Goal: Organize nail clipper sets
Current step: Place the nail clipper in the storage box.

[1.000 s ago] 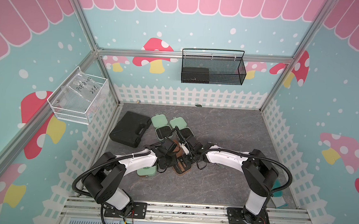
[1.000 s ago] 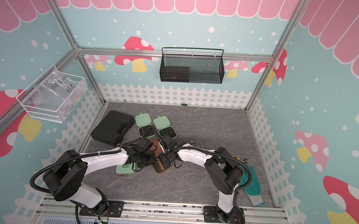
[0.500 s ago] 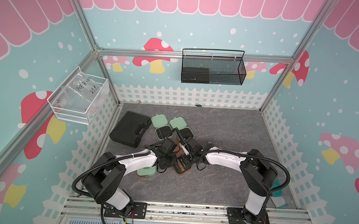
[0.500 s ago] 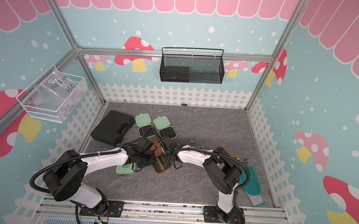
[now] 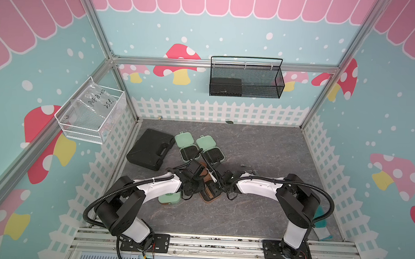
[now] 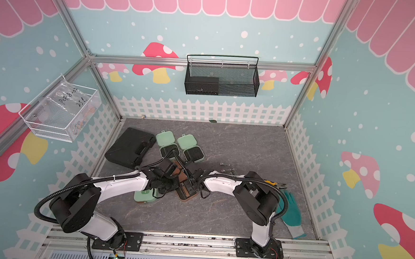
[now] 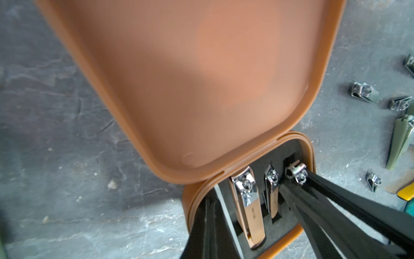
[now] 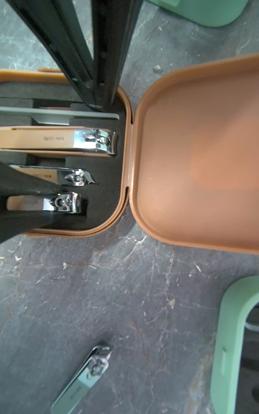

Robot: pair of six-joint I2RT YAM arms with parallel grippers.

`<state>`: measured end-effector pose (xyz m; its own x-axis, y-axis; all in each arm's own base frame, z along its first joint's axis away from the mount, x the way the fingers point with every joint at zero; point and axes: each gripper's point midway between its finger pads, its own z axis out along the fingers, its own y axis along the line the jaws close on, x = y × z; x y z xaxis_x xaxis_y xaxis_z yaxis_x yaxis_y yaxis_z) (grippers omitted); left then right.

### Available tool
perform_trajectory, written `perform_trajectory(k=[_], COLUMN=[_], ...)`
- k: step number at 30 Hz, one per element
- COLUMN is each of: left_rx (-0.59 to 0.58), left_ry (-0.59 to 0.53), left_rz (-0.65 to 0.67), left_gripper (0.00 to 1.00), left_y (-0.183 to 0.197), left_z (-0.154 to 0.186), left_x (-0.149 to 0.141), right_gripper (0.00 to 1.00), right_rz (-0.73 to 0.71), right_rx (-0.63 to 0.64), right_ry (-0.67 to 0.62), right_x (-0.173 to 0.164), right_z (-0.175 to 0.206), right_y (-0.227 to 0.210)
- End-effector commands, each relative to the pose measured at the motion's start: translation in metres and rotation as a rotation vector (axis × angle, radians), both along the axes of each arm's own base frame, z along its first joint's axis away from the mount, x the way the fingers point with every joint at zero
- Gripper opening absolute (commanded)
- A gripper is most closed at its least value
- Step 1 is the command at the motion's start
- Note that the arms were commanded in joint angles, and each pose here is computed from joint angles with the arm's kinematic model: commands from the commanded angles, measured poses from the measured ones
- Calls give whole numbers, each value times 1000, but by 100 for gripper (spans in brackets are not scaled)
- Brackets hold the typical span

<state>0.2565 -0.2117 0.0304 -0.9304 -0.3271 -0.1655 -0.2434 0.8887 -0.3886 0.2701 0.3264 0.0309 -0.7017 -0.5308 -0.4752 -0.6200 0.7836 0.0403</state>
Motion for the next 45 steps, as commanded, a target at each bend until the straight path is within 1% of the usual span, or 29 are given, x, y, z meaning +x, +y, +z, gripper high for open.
perform_trajectory(k=[1,4,6,13,18,26,27,31,37,41,45], left_rx=[54,55,55,53,56,56,56,55,55,56,56], left_ry=[51,52,52,49,50,52,53,52,55,56,56], left_rz=[16,16,17,18,17,16,15,15,9,11,12], left_gripper=[0,0,0,0,0,0,0,0,0,0,0], left_y=[15,15,15,15,15,15,15,15,15,15,15], left_z=[-12,-13,-13,-11,-12,-13,-14,-14,-15,-15,-15], left_x=[-15,-16,-16,-15,-15,-16,-16,-16,-17,-17,-16], right_gripper=[0,0,2,10,10,9,8,8,9,12,19], right_rz=[14,10,3,-18,-39,-108,-119,-177,-201,-193,-172], right_rx=[-160,-198,-220,-204,-202,-224,-252,-301,-332,-326,-296], right_ry=[92,100,101,83,64,69,80,78,92,87,73], right_x=[-30,-33,-34,-25,-18,-16,-17,-18,-22,-22,-19], right_z=[-35,-39,-41,-29,-21,-25,-34,-46,-60,-57,-46], right_y=[-34,-41,-45,-36,-33,-36,-39,-49,-54,-51,-44])
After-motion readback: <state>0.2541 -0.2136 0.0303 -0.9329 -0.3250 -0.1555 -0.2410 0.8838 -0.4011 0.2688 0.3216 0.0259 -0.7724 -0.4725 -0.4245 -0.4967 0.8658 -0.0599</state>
